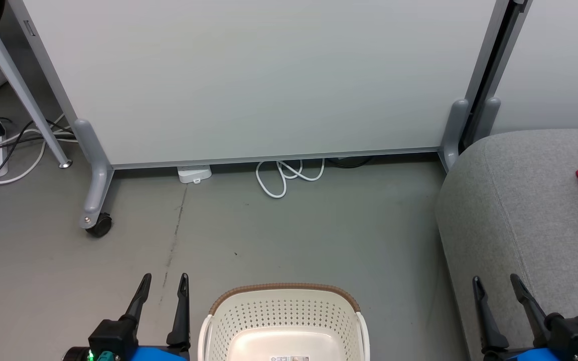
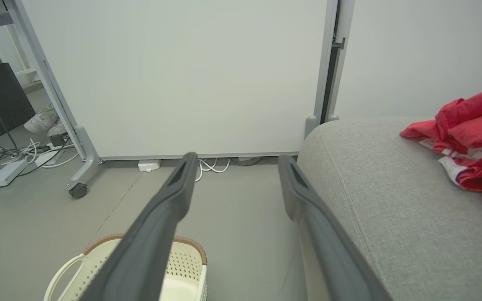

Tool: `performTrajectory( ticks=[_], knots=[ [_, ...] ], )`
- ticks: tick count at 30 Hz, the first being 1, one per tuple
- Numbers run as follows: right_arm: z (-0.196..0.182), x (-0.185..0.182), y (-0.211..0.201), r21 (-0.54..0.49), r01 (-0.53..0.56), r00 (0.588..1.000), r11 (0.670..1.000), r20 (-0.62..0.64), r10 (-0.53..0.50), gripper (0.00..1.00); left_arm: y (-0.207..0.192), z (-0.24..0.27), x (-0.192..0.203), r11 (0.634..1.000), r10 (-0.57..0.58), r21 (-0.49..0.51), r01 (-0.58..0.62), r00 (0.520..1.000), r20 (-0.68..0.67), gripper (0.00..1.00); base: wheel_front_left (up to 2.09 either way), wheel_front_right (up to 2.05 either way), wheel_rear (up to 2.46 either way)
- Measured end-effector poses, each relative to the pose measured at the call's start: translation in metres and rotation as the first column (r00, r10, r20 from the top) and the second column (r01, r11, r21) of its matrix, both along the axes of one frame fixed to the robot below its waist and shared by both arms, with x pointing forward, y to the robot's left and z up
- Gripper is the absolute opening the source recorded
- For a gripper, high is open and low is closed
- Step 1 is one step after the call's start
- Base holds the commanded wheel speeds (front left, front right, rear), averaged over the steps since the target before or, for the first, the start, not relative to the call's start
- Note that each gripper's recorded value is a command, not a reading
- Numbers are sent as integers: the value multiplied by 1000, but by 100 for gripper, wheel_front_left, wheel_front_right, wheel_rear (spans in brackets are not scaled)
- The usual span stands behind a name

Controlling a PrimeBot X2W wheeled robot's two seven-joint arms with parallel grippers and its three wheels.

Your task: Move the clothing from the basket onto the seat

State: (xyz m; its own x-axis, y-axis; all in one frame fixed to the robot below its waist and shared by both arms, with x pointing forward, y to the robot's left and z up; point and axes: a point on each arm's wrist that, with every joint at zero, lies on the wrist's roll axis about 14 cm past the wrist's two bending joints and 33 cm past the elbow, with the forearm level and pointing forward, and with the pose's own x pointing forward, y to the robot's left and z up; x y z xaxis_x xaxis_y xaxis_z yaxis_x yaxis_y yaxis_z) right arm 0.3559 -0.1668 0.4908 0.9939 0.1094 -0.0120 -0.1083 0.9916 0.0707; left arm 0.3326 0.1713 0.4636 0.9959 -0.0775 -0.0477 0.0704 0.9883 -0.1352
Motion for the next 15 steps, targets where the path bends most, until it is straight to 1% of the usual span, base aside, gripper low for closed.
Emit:
performTrajectory(
  ticks=[15],
  knots=[
    [-8,-4,4,38,-4,1000,999,-16,4,100,0,-7,0,1000,-4,5,4,1000,-22,100,0,0,0]
  ],
)
